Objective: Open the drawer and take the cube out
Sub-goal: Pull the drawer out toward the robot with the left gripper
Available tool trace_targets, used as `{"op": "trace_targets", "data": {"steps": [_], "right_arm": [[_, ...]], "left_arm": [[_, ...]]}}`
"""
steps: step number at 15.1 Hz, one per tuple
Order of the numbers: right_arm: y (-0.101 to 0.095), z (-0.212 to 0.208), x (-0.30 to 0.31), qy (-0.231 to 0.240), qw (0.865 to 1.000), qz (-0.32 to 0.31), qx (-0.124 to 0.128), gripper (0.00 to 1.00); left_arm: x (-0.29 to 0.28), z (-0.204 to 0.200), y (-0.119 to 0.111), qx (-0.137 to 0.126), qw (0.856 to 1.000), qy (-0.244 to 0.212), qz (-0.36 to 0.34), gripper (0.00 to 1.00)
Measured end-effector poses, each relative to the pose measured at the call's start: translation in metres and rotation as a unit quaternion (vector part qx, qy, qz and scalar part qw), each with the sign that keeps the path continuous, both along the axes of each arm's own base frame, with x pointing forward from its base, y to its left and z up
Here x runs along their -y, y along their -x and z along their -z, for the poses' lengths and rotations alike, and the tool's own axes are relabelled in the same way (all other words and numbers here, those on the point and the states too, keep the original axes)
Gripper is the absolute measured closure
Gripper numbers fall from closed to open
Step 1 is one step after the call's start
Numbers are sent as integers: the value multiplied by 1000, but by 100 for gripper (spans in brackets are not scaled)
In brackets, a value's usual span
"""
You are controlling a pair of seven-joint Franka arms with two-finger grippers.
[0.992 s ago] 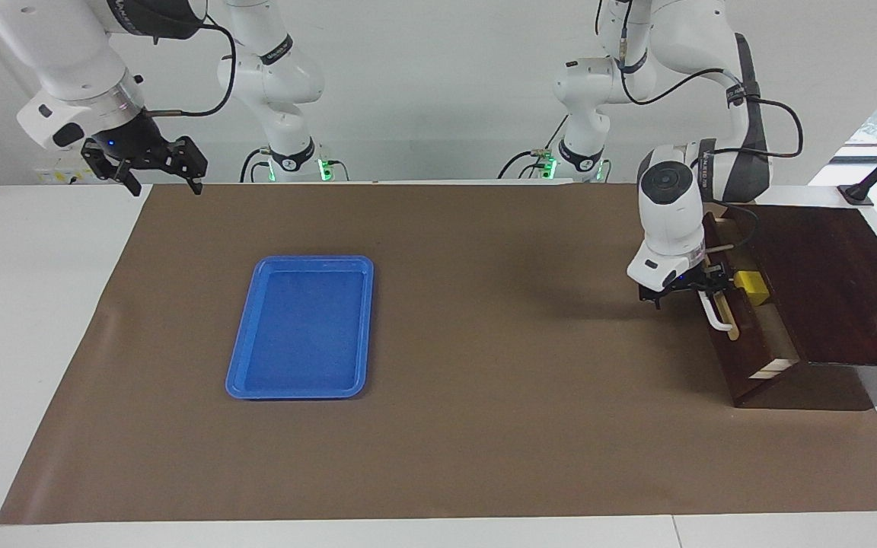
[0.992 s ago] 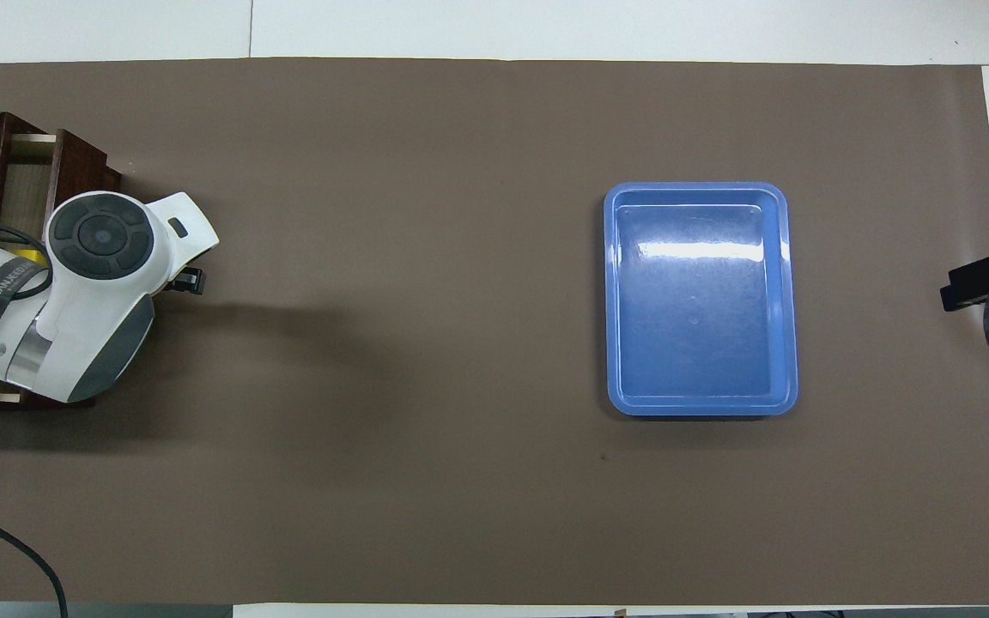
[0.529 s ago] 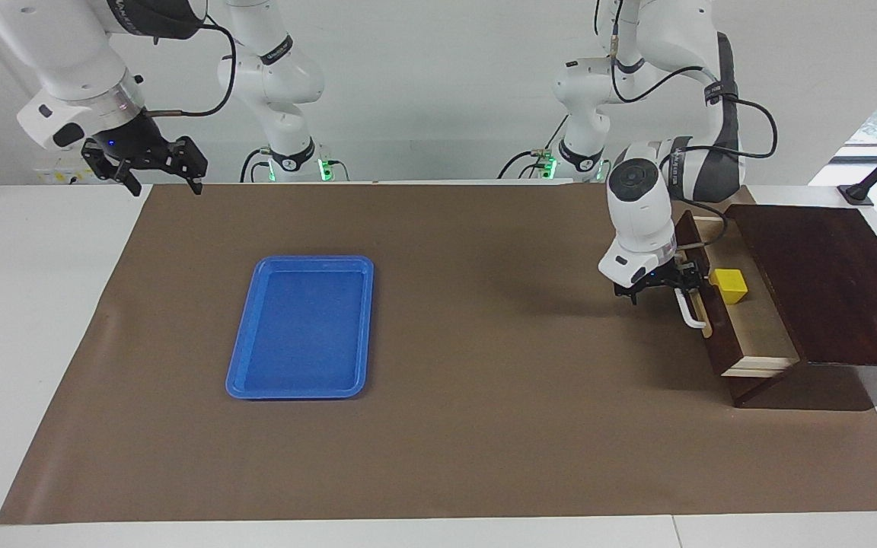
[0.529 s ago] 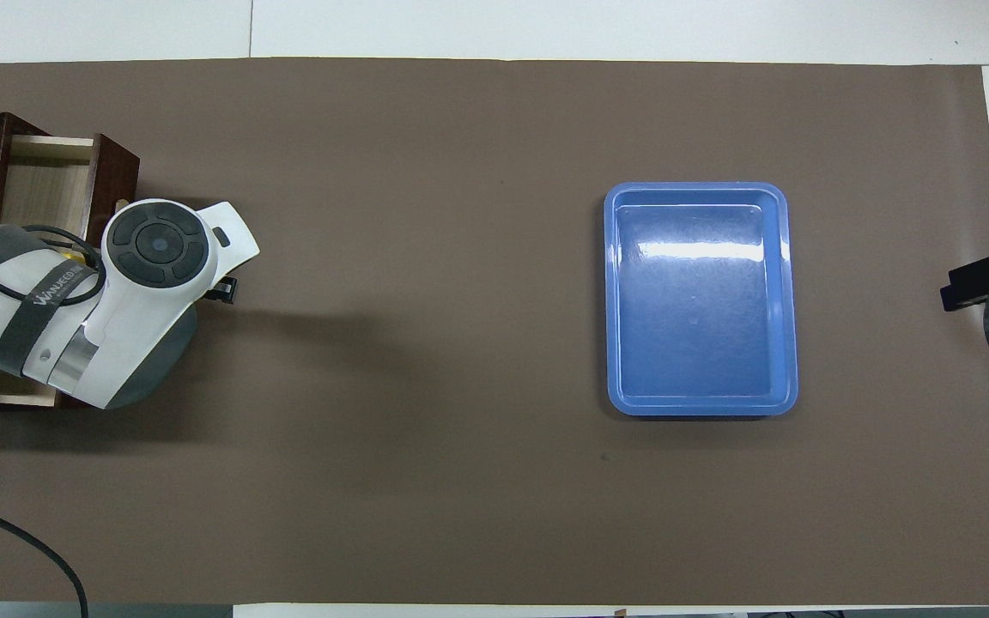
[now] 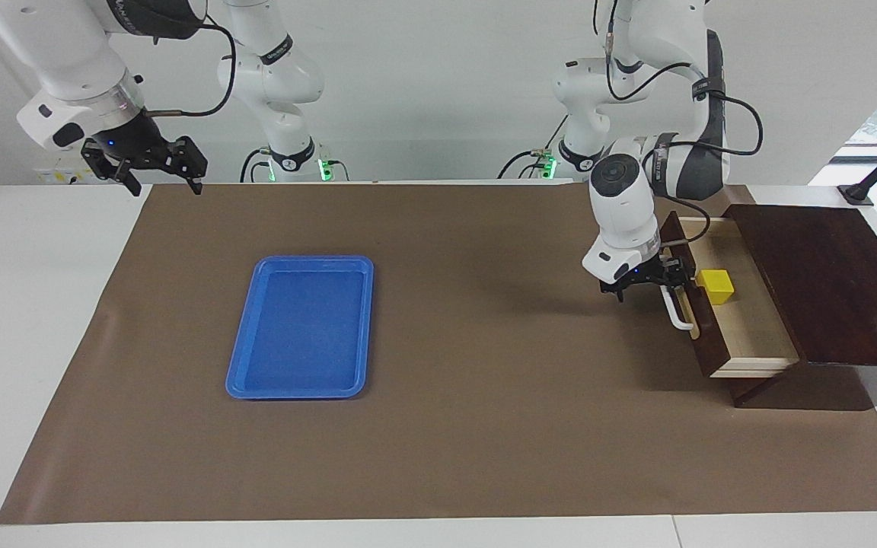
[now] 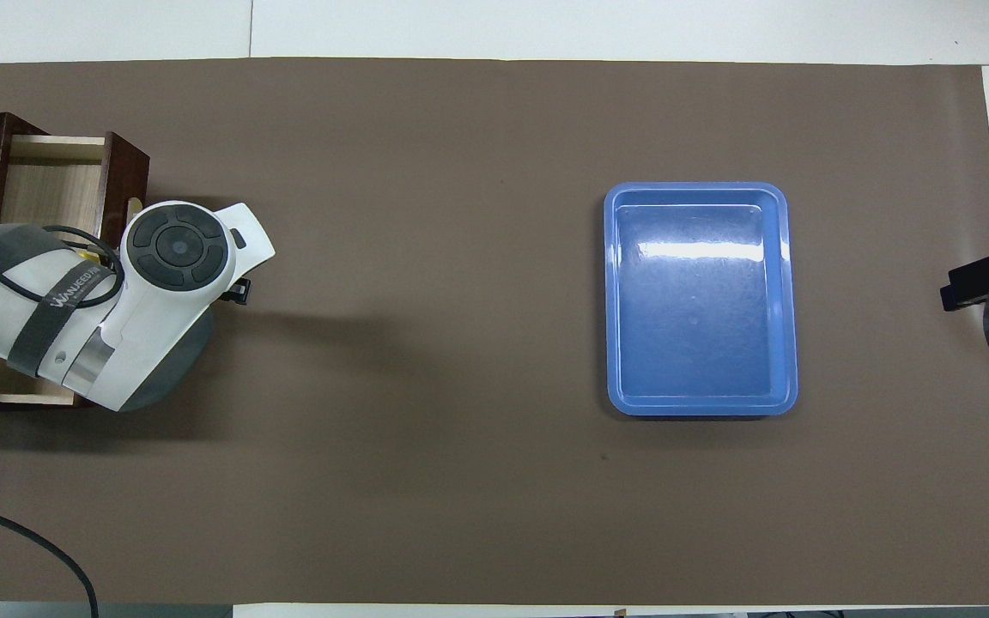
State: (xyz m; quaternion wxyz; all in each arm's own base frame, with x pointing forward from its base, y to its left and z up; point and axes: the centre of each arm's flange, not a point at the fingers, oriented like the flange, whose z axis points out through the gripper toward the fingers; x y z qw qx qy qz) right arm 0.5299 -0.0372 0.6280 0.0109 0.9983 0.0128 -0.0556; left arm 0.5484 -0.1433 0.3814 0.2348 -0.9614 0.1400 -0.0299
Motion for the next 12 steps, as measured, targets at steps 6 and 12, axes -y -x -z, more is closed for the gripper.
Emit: {"op": "trace_targets", "data": {"steps": [6,12], "right_arm": [[0,0,0,0,1000,0,0,0],[0,0,0,0,1000,0,0,0]], "left_arm": [[6,0,2,1,1000,1,3,0],[17,-1,5,1,1000,2,14,0]]}}
